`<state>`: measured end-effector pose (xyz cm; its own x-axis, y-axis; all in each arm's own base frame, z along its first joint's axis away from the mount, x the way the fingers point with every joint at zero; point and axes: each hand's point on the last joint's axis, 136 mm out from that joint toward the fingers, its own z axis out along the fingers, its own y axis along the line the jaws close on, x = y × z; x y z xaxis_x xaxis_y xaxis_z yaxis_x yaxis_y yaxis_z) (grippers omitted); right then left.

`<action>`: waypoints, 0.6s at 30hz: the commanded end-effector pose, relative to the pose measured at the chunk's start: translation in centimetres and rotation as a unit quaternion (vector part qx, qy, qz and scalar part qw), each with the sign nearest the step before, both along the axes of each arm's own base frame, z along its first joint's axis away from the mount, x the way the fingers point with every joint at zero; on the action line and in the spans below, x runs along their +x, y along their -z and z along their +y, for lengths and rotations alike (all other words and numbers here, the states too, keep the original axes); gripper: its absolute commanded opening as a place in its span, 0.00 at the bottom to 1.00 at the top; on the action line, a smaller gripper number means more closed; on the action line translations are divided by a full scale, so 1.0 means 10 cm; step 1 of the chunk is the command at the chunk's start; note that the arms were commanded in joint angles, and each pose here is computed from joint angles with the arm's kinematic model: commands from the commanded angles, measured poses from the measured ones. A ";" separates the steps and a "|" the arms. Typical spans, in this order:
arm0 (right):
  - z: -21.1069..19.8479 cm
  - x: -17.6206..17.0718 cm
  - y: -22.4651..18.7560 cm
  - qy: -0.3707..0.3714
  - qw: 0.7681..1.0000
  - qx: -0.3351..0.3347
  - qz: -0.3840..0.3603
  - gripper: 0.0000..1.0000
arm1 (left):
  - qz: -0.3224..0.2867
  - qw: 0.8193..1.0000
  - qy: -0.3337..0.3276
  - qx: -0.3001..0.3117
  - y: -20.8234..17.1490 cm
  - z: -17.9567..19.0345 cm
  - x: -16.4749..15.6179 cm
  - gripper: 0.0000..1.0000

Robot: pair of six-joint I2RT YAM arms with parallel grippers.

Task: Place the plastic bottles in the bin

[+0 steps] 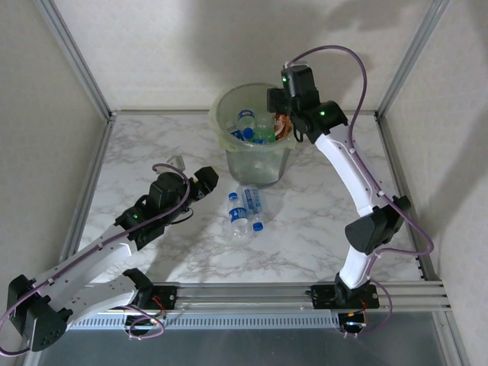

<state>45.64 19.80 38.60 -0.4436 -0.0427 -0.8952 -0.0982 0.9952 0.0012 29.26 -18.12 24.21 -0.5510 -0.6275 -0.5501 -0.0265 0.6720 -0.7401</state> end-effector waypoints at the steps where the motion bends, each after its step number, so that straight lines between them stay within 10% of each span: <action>1: -0.01 -0.30 -0.42 -0.017 0.998 0.050 -0.036 0.77 | 0.013 1.000 -0.003 -0.007 0.10 0.00 0.02 0.82; 18: 0.31 -1.72 0.18 -0.143 0.983 0.113 0.011 0.75 | 0.082 0.996 0.034 0.021 0.63 -0.33 -0.15 0.82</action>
